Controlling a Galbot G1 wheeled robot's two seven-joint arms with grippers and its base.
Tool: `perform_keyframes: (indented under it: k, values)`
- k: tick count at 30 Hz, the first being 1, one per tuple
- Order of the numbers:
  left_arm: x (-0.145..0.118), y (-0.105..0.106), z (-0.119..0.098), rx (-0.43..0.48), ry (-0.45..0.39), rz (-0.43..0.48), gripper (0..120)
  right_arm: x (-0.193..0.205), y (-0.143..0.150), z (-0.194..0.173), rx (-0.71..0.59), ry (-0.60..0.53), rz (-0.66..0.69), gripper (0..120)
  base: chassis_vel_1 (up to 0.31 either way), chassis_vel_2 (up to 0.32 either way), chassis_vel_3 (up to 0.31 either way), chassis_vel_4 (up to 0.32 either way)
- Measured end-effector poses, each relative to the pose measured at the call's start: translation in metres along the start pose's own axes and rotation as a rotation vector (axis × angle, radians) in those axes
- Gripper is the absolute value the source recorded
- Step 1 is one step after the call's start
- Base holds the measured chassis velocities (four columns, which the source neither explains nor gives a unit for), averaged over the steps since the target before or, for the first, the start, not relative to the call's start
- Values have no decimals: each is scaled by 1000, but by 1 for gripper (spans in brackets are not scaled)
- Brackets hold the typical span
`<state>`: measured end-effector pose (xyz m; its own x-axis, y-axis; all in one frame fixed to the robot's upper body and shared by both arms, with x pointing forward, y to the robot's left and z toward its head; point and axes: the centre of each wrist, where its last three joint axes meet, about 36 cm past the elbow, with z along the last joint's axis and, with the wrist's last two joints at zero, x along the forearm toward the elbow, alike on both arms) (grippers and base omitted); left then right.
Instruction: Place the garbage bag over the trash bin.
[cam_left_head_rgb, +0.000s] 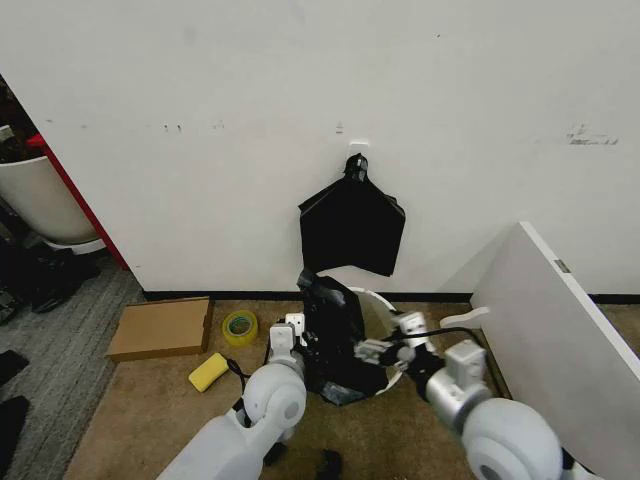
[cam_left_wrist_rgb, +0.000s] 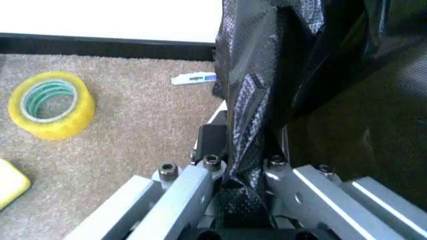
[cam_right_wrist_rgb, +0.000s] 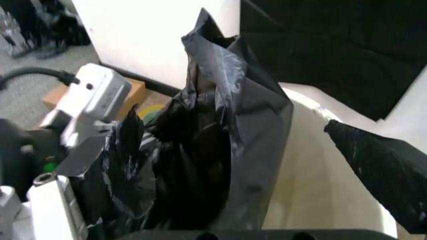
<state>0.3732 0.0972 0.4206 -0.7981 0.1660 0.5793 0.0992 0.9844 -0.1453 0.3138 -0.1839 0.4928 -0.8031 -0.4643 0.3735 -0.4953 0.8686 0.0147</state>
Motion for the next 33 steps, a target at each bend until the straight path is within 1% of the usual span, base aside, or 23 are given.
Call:
perform_keyframes:
  k: [4, 5, 10, 11, 12, 13, 16, 17, 18, 19, 24, 25, 26, 30, 31, 32, 33]
  values:
    - [6, 7, -1, -8, -1, -6, 1, -34, -3, 2, 43, 25, 21, 100, 0, 0, 0, 0]
    - [6, 7, -1, -8, -1, -6, 1, -34, -3, 2, 43, 25, 21, 100, 0, 0, 0, 0]
    - [9, 14, 2, -7, 6, -15, 1, -58, 3, 3, 64, 29, 18, 100, 0, 0, 0, 0]
    - [9, 15, 2, -8, 7, -17, 1, -62, 5, 4, 68, 33, 12, 98, 0, 0, 0, 0]
    - [9, 15, 2, -8, 7, -17, 1, -62, 5, 4, 68, 33, 12, 98, 0, 0, 0, 0]
    - [10, 17, 3, -7, 8, -18, 1, -66, 7, 5, 72, 37, 8, 95, 0, 0, 0, 0]
    - [12, 20, 3, -4, 9, -23, 1, -72, 12, 6, 81, 50, 4, 82, 0, 0, 0, 0]
    - [12, 20, 3, -4, 9, -23, 1, -72, 12, 6, 81, 50, 4, 82, 0, 0, 0, 0]
    - [13, 22, 5, -4, 13, -25, 1, -75, 15, 6, 86, 52, 0, 73, 0, 0, 0, 0]
    - [13, 22, 5, -4, 13, -25, 1, -75, 15, 6, 86, 52, 0, 73, 0, 0, 0, 0]
    - [18, 26, 10, -5, 26, -25, 1, -83, 20, 8, 96, 50, 1, 51, 0, 0, 0, 0]
    - [18, 26, 10, -5, 26, -25, 1, -83, 20, 8, 96, 50, 1, 51, 0, 0, 0, 0]
    - [19, 26, 11, -4, 27, -24, 1, -83, 20, 9, 95, 48, 3, 48, 0, 0, 0, 0]
    - [21, 27, 13, 0, 32, -25, 1, -82, 20, 9, 80, 45, 10, 30, 0, 0, 0, 0]
    - [21, 27, 14, 0, 34, -24, 1, -81, 21, 9, 68, 48, 8, 27, 0, 0, 0, 0]
    - [21, 27, 14, 0, 34, -24, 1, -81, 21, 9, 68, 48, 8, 27, 0, 0, 0, 0]
    - [21, 27, 15, 0, 34, -23, 1, -80, 21, 8, 53, 52, 8, 22, 0, 0, 0, 0]
